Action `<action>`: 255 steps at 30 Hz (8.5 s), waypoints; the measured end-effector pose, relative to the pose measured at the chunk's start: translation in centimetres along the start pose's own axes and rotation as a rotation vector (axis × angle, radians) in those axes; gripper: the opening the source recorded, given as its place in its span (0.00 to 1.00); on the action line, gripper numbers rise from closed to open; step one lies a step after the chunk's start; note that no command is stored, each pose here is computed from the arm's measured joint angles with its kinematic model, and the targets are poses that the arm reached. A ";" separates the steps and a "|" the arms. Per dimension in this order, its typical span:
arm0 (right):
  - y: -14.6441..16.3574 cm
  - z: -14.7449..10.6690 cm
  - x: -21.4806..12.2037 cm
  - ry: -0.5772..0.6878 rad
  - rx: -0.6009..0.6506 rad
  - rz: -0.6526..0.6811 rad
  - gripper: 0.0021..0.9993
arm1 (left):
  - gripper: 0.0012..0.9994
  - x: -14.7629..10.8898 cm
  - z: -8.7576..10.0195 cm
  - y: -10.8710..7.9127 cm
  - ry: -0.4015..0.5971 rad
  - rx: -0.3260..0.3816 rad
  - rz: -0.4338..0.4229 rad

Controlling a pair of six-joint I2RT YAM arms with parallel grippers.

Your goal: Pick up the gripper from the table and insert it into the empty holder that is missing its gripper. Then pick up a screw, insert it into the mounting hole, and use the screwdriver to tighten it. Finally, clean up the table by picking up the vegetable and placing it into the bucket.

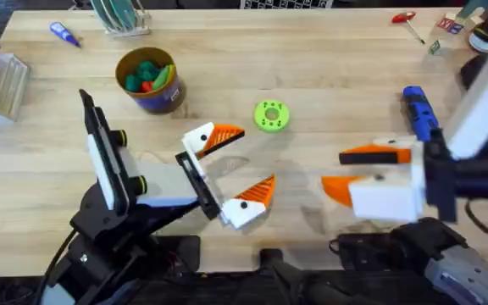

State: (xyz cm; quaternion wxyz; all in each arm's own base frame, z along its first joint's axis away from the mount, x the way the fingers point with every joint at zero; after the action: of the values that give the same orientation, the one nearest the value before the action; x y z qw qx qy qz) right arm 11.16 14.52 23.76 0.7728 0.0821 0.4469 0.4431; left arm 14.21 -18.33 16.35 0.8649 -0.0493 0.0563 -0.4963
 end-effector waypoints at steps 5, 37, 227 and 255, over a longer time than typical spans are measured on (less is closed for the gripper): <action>1.2 -0.8 -0.6 -0.011 -0.089 0.039 0.87 | 0.99 0.0 0.0 0.0 0.000 0.000 0.000; 1.0 -1.1 -0.5 -0.001 -0.122 0.029 0.87 | 0.01 0.0 0.0 0.0 0.000 0.007 0.001; 12.0 17.8 2.4 -0.873 -0.825 0.288 0.02 | 0.01 0.0 0.1 0.9 -0.005 0.007 0.057; 12.3 17.1 5.0 -0.807 -0.812 0.328 0.02 | 0.01 0.0 0.1 1.0 -0.006 0.006 0.064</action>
State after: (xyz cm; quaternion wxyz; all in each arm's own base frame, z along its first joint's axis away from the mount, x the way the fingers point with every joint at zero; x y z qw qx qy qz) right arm 17.75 30.22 37.16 0.7727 0.0099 -0.1060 0.6258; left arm 15.09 -17.78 16.28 0.8807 -0.0460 0.0538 -0.4683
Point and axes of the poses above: each hand's point on the last joint's axis, 136 mm out from that joint toward the fingers, its own x axis out along the fingers, its own y axis along the line the jaws close on, z = x × y, the point moved 1 cm from there along -x, back along the fingers, and after that the axes turned 3 degrees about -x, right-handed, at the moved point
